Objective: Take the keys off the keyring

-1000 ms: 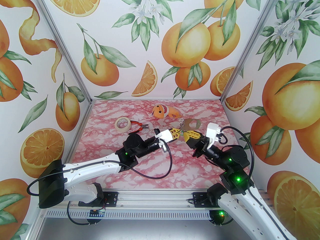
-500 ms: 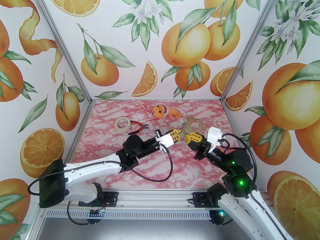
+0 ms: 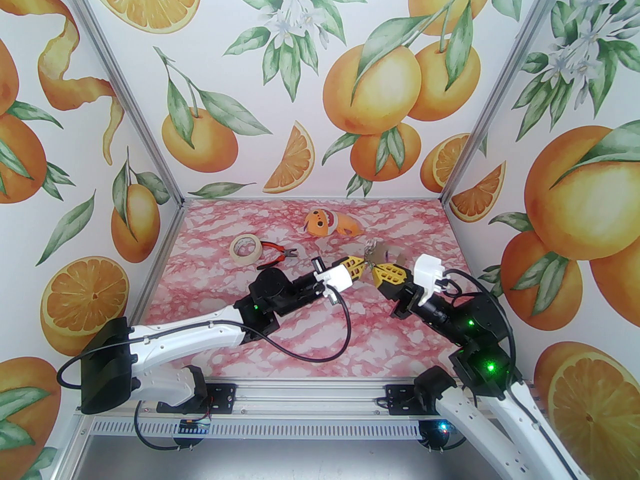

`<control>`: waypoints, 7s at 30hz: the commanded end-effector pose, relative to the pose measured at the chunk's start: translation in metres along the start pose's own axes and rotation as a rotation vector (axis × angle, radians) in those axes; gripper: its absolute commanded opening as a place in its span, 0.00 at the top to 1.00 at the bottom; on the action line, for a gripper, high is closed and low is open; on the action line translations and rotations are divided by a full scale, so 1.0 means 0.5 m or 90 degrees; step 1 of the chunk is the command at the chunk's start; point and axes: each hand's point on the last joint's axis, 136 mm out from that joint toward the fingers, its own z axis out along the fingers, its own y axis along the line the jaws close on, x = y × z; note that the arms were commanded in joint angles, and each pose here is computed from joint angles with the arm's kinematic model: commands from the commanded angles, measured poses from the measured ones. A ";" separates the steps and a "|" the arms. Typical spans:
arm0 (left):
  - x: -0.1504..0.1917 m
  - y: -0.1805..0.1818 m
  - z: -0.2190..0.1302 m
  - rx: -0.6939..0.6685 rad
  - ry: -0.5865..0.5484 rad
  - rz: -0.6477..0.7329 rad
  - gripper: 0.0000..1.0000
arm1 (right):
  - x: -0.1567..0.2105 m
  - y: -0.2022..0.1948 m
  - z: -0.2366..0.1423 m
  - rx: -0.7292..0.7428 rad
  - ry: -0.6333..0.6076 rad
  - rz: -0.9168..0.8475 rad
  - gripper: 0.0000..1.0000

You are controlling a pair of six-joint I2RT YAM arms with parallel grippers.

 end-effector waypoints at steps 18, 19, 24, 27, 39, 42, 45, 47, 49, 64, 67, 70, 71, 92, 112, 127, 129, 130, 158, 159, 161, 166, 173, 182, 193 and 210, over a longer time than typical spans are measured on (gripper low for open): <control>-0.032 0.073 0.020 -0.074 0.028 -0.045 1.00 | 0.018 0.015 -0.008 -0.016 0.034 -0.061 1.00; -0.032 0.073 0.022 -0.072 0.032 -0.047 1.00 | 0.024 0.015 -0.006 -0.017 0.045 -0.065 1.00; -0.034 0.058 0.031 -0.038 0.047 -0.048 1.00 | 0.051 -0.001 0.005 0.003 0.094 -0.081 1.00; -0.029 0.053 0.039 -0.022 0.066 -0.054 1.00 | 0.060 -0.007 0.015 0.006 0.115 -0.076 1.00; -0.025 0.047 0.033 -0.010 0.082 -0.080 1.00 | 0.041 -0.053 0.043 0.077 0.108 0.006 1.00; -0.011 0.048 0.018 -0.020 0.094 -0.091 0.89 | 0.034 -0.069 0.058 0.097 0.114 0.050 1.00; -0.009 0.039 -0.010 -0.002 0.094 -0.101 0.74 | 0.034 -0.070 0.084 0.084 0.142 0.109 1.00; -0.015 0.036 -0.031 0.011 0.085 -0.112 0.71 | 0.035 -0.062 0.093 0.067 0.149 0.129 1.00; -0.023 0.034 -0.053 0.030 0.077 -0.129 0.67 | 0.037 -0.053 0.099 0.046 0.159 0.148 1.00; 0.001 0.045 -0.123 0.096 0.121 -0.066 0.54 | 0.031 0.000 0.106 -0.090 0.176 0.180 1.00; 0.011 0.048 -0.121 0.112 0.123 -0.055 0.53 | 0.029 0.010 0.111 -0.119 0.179 0.182 1.00; 0.016 0.023 -0.127 0.163 0.107 -0.038 0.54 | 0.026 0.014 0.112 -0.128 0.174 0.182 1.00; 0.016 0.015 -0.131 0.177 0.098 -0.031 0.54 | 0.028 0.015 0.111 -0.130 0.175 0.182 1.00; 0.053 0.031 -0.111 0.261 0.066 0.014 0.59 | 0.019 0.049 0.097 -0.202 0.169 0.161 1.00; 0.055 0.020 -0.099 0.321 0.036 -0.010 0.82 | 0.028 0.046 0.102 -0.205 0.187 0.152 1.00; 0.025 0.033 -0.105 0.277 0.053 -0.096 0.97 | 0.033 0.026 0.097 -0.135 0.202 0.078 1.00; 0.020 0.033 -0.104 0.274 0.060 -0.115 0.98 | 0.030 0.024 0.097 -0.123 0.197 0.066 1.00; 0.019 0.033 -0.104 0.272 0.065 -0.124 0.99 | 0.027 0.024 0.097 -0.120 0.193 0.059 1.00; -0.018 0.052 -0.075 0.199 0.113 -0.423 1.00 | 0.036 0.036 0.084 -0.042 0.191 -0.162 1.00; -0.020 0.051 -0.074 0.202 0.113 -0.425 1.00 | 0.032 0.033 0.085 -0.034 0.187 -0.172 1.00; -0.015 0.054 -0.074 0.190 0.119 -0.436 1.00 | 0.033 0.030 0.085 -0.022 0.185 -0.198 1.00; -0.007 0.050 -0.072 0.185 0.126 -0.463 1.00 | 0.017 0.013 0.087 0.019 0.165 -0.230 1.00; 0.034 0.043 -0.074 0.158 0.141 -0.476 0.97 | -0.007 0.032 0.113 -0.019 0.148 -0.211 1.00; 0.058 0.046 -0.094 0.123 0.154 -0.442 0.79 | -0.006 0.046 0.116 -0.052 0.150 -0.177 1.00; 0.030 0.051 -0.126 0.129 0.133 -0.311 0.71 | -0.008 0.050 0.110 -0.087 0.140 -0.106 1.00; 0.001 0.015 -0.119 0.256 0.105 -0.227 0.65 | -0.015 0.054 0.112 -0.097 0.130 -0.087 1.00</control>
